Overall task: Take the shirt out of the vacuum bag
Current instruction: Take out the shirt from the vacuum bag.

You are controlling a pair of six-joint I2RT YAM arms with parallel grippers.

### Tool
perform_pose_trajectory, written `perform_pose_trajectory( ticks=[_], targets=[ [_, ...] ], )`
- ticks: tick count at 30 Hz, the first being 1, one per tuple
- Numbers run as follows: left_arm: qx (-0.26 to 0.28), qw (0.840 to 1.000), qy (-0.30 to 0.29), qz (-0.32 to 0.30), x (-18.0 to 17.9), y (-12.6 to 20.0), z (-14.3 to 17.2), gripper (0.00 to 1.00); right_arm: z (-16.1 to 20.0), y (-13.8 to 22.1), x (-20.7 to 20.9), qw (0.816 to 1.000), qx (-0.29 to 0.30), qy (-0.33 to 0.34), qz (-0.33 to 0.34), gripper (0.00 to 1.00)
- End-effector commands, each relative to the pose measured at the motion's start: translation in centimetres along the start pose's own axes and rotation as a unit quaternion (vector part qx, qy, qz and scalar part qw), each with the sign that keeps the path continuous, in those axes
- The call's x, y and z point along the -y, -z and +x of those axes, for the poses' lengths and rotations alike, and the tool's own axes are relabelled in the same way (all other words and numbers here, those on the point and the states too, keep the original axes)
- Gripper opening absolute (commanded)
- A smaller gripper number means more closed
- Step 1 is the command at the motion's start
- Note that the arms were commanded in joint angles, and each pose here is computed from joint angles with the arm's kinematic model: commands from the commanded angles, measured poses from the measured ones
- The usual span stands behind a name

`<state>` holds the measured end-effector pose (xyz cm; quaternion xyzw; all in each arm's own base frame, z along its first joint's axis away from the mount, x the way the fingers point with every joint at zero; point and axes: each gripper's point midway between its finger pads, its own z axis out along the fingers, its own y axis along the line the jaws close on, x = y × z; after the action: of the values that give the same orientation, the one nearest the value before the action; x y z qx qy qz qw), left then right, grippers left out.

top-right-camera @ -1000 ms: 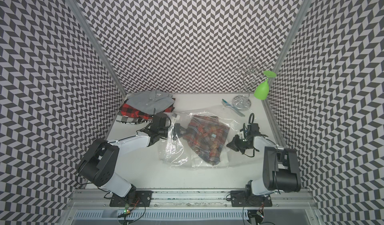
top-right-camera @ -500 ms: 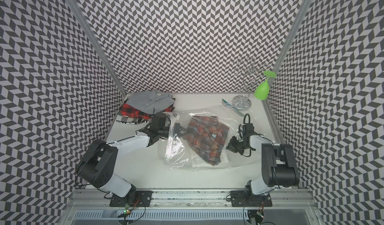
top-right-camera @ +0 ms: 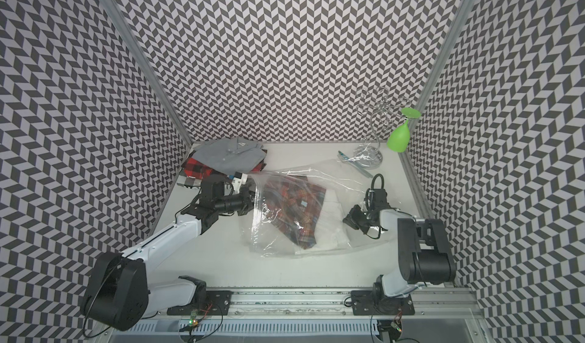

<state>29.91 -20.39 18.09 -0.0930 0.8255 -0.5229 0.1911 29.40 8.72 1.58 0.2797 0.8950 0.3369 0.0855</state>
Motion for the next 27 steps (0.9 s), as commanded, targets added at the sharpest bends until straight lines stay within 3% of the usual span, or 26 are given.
perform_pose_trajectory(
  ticks=[1,7,14,22,27],
  targets=[
    [0.009,1.000,-0.019,0.011,0.7,2.0,0.1,0.00,0.4,-0.8,5.7,0.992,0.022,-0.052,0.109,0.00],
    [0.052,0.997,0.028,-0.042,-4.1,6.1,0.5,0.00,-0.4,-0.5,4.9,0.993,0.034,-0.065,0.094,0.00],
    [0.082,0.988,0.073,-0.107,-8.2,8.2,0.5,0.00,-1.5,0.0,3.7,0.993,0.046,-0.077,0.073,0.00],
    [0.129,0.957,0.083,-0.247,-12.1,12.5,-1.5,0.00,-3.0,1.0,3.1,0.992,0.067,-0.098,0.052,0.00],
    [0.131,0.940,0.109,-0.296,-14.0,13.7,-0.7,0.00,-3.6,0.8,3.4,0.991,0.065,-0.109,0.049,0.00]
  ],
)
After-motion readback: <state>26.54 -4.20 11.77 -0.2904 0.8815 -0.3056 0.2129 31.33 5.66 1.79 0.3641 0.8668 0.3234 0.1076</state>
